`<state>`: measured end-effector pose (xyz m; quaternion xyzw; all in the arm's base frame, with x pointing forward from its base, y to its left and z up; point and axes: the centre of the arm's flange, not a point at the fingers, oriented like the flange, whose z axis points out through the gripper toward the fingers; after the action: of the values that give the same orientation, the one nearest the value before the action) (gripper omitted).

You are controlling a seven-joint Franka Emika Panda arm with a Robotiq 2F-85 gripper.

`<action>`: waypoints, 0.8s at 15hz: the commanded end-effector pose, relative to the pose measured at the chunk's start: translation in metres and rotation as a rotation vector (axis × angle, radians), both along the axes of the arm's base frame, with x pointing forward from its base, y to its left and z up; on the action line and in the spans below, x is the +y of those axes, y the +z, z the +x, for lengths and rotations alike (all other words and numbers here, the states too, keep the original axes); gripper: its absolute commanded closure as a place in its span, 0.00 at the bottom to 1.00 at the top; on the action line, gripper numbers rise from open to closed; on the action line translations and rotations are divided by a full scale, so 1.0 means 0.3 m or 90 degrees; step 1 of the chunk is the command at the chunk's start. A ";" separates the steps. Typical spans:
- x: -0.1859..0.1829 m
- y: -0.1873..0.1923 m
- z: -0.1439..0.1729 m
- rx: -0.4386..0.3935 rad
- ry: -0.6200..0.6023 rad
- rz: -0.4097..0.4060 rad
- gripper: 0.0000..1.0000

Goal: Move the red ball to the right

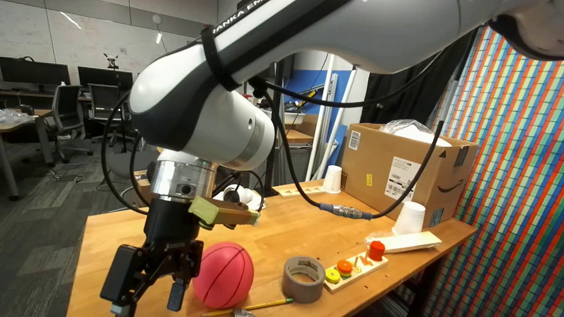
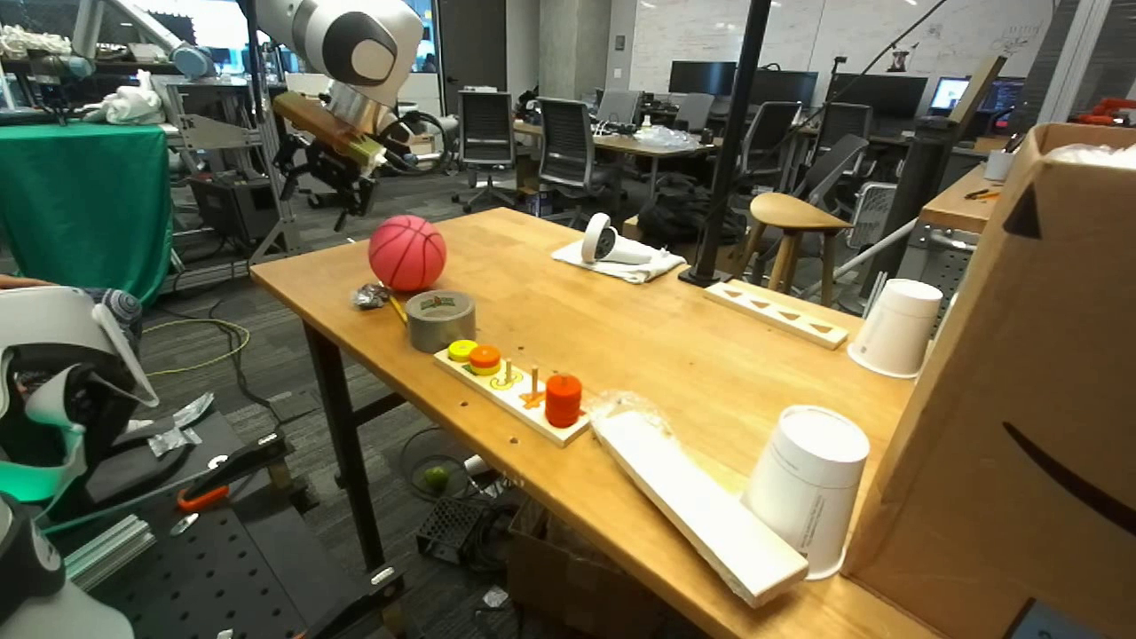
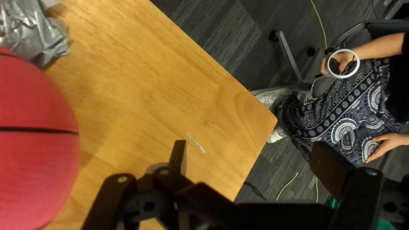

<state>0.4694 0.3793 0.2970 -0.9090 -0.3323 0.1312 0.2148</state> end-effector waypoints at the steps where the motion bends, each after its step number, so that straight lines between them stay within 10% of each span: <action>1: -0.069 -0.046 0.074 0.040 -0.045 -0.004 0.00; 6: -0.459 0.091 0.217 -0.058 -0.164 -0.090 0.00; 12: -0.721 0.521 0.152 -0.257 -0.183 -0.179 0.00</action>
<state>0.5532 0.1830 0.3936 -0.9728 -0.2161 0.0147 0.0825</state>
